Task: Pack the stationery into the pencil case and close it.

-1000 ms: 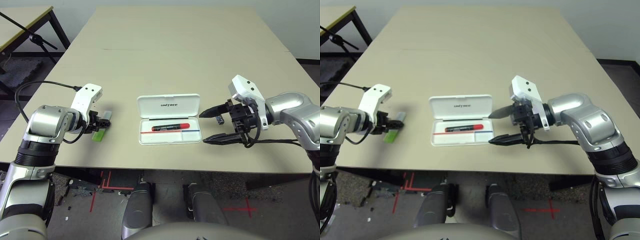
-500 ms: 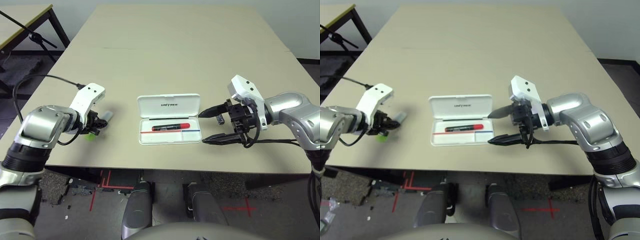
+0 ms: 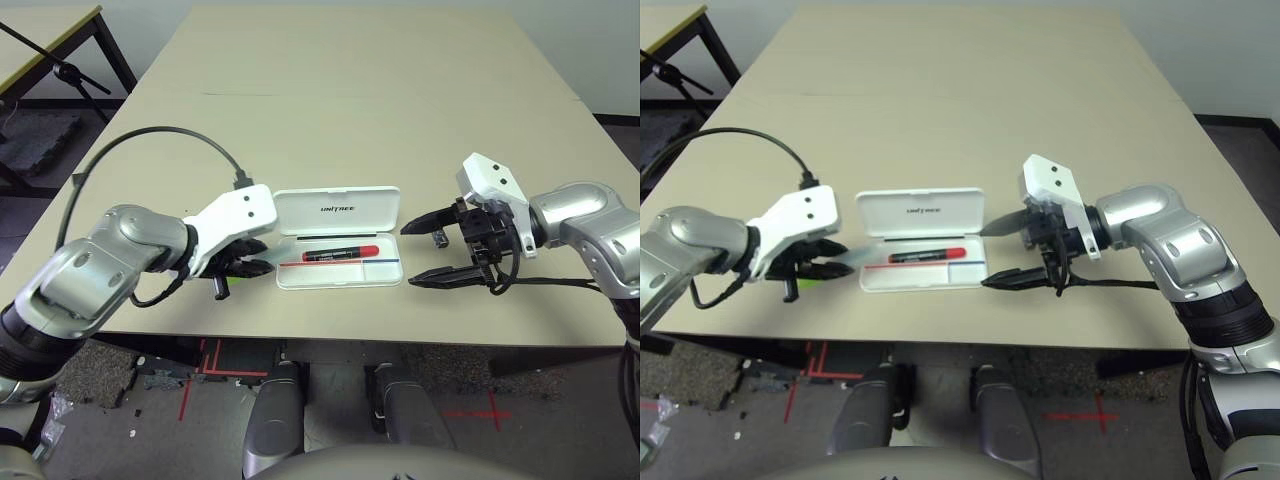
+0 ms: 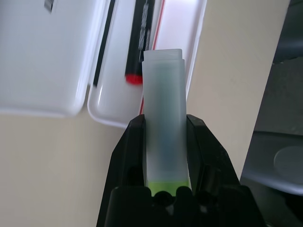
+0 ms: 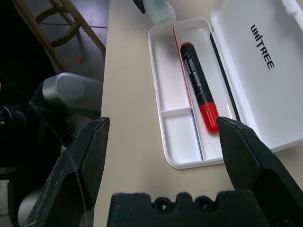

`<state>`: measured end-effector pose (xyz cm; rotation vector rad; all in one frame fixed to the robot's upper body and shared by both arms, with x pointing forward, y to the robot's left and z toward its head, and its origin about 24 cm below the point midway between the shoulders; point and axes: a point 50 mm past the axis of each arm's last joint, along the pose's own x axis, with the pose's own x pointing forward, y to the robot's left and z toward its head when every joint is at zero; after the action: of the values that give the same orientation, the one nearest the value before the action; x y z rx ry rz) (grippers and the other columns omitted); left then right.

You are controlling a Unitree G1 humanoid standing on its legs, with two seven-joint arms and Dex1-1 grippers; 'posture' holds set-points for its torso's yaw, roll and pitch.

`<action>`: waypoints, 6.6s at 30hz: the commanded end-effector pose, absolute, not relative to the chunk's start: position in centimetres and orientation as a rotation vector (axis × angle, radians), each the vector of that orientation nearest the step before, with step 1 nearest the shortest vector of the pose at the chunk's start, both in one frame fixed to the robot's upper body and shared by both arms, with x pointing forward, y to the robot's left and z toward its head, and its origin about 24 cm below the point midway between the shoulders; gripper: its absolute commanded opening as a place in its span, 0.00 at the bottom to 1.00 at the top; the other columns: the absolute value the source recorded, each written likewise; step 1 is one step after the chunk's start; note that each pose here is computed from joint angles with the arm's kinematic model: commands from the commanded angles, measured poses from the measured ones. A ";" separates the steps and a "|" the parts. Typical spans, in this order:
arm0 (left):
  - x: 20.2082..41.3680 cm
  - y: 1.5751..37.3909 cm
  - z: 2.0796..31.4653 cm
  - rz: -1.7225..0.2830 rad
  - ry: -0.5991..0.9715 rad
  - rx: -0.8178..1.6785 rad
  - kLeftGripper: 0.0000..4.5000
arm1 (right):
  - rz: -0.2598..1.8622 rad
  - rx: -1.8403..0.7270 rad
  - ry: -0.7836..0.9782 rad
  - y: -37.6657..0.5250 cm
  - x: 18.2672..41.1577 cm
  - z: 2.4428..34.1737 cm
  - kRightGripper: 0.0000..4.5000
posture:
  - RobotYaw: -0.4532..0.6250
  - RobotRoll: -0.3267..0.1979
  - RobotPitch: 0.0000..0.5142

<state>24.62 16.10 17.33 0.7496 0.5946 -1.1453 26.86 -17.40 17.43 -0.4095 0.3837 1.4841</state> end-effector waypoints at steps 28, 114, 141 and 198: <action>27.3 10.1 13.9 -1.345 0.555 0.909 0.24 | 1.417 -0.449 0.401 -18.0 26.5 17.1 1.00 | 0.46 0.62 0.26; 25.3 13.4 21.0 -1.373 0.197 0.845 0.99 | 0.214 -0.100 0.669 -16.4 29.5 12.3 1.00 | 0.40 0.62 0.23; 25.3 13.2 21.2 -1.361 0.191 0.847 1.00 | 0.211 -0.086 0.712 -16.4 29.8 11.0 0.38 | 0.40 0.62 0.22; 24.7 13.2 20.4 -1.334 0.224 0.846 1.00 | 1.476 -0.688 0.291 -13.4 28.3 13.2 0.07 | 0.46 0.62 0.22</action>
<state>24.98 13.37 20.59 0.8294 0.2180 -1.3336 28.33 -13.36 13.66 -0.6750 0.2868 1.4784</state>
